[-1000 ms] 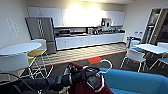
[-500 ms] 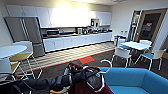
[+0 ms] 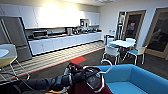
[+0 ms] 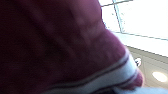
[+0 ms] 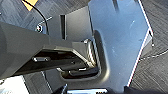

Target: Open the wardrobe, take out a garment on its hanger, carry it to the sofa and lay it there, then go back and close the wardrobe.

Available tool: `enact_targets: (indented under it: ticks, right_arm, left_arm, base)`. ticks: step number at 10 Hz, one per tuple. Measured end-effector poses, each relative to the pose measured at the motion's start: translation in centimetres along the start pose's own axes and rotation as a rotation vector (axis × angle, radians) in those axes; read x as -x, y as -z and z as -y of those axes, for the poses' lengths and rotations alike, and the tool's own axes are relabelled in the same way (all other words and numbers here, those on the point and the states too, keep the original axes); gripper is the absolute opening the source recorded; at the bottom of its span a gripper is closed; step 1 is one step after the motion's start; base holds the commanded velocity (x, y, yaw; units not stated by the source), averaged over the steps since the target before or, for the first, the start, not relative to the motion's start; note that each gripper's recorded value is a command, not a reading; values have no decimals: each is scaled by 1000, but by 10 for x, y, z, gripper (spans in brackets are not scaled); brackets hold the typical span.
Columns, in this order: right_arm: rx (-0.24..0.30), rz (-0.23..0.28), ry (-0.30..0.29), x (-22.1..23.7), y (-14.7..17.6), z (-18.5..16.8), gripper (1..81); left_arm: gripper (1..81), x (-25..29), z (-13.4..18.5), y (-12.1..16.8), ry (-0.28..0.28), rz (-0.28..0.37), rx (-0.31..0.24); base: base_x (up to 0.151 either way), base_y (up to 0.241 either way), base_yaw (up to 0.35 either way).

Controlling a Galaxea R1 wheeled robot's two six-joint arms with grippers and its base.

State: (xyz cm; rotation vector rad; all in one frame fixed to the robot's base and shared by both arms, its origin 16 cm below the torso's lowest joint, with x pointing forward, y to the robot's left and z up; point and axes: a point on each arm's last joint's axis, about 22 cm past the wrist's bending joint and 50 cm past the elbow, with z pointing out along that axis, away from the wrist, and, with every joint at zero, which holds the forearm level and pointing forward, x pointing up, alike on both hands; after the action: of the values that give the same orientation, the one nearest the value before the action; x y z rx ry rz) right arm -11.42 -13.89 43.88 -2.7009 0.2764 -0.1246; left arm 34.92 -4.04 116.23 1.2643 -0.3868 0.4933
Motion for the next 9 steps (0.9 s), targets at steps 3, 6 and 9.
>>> enact_targets:
  ticks: [3,6,9]
  right_arm:
    - [2,0,1,0,0,-1,811]
    - [-3,-1,-1,0,-1,3,811]
    - [-4,-1,0,1,-2,5,811]
  left_arm:
    - [10,0,-1,2,-2,-1,-2]
    - [10,0,-2,3,-5,-1,-2]
    - [10,0,-2,4,-4,-2,-3]
  base:
    - [0,0,-300]
    - [0,0,-300]
    - [0,0,-300]
